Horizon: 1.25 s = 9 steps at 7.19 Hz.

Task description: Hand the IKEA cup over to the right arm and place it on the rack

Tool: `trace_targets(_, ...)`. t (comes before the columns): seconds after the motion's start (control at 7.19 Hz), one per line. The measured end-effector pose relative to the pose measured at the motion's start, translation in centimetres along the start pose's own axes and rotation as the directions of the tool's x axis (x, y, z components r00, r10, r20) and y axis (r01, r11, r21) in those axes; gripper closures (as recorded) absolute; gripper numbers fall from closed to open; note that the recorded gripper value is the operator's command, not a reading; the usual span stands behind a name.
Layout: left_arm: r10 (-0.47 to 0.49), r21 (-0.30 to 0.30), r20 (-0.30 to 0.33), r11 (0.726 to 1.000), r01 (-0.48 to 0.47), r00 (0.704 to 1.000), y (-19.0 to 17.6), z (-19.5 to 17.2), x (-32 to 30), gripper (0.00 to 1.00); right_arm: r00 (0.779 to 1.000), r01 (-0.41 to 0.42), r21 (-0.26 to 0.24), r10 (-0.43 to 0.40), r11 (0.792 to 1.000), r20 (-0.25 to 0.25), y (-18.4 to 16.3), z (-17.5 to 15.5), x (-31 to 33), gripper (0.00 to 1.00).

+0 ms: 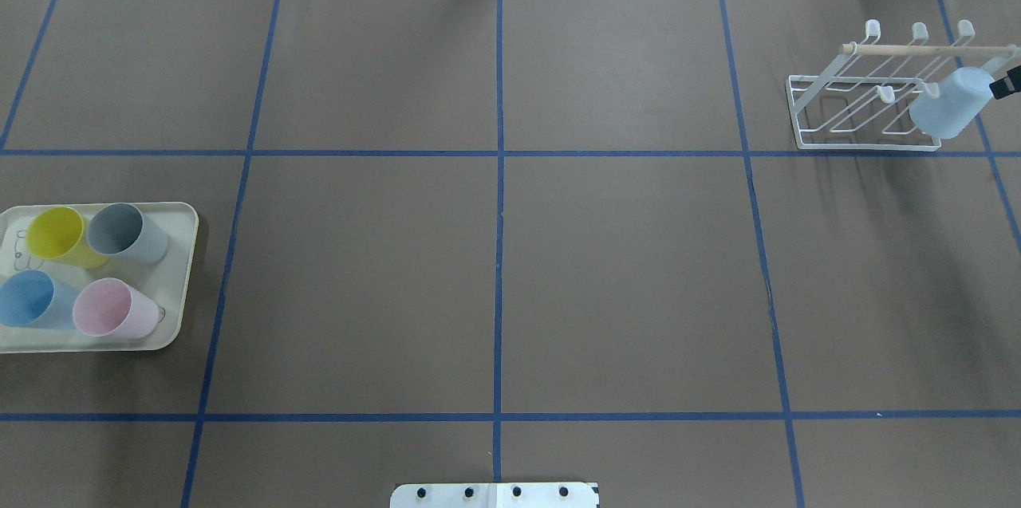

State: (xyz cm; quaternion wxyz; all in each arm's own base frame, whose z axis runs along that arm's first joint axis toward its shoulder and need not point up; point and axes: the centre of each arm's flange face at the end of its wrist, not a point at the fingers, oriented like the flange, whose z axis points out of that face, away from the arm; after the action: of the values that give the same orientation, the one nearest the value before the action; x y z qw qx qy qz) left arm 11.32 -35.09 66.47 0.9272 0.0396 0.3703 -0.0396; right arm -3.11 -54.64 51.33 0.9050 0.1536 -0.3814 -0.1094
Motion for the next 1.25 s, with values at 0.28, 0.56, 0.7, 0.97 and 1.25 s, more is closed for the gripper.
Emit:
trace_targets(0.28,-0.005,-0.008,-0.008,1.0,0.005,1.0,0.1,0.0,0.1,1.0,1.0,-0.001,-0.001,0.001,1.0,0.001,0.0,0.0,-0.1,0.0)
trace_targets(0.56,-0.006,-0.041,-0.057,0.999,0.004,0.998,0.4,-0.5,1.0,1.0,1.0,-0.001,-0.005,0.001,1.0,0.014,0.0,0.2,-0.4,0.0)
trace_targets(0.7,-0.005,-0.05,-0.08,0.999,0.001,0.997,0.5,-1.1,1.2,1.0,1.0,0.003,-0.008,-0.003,1.0,0.019,-0.1,0.4,-0.7,0.0)
trace_targets(0.97,-0.028,-0.03,-0.093,0.999,0.026,0.995,0.1,-2.3,0.1,1.0,1.0,0.011,-0.015,-0.011,1.0,0.023,-0.2,0.9,-1.2,0.0)
trace_targets(1.25,-0.076,0.001,-0.099,0.997,0.077,0.992,-0.7,-4.1,-1.3,1.0,1.0,0.013,-0.014,-0.013,1.0,0.026,-0.5,1.0,-1.7,0.0)
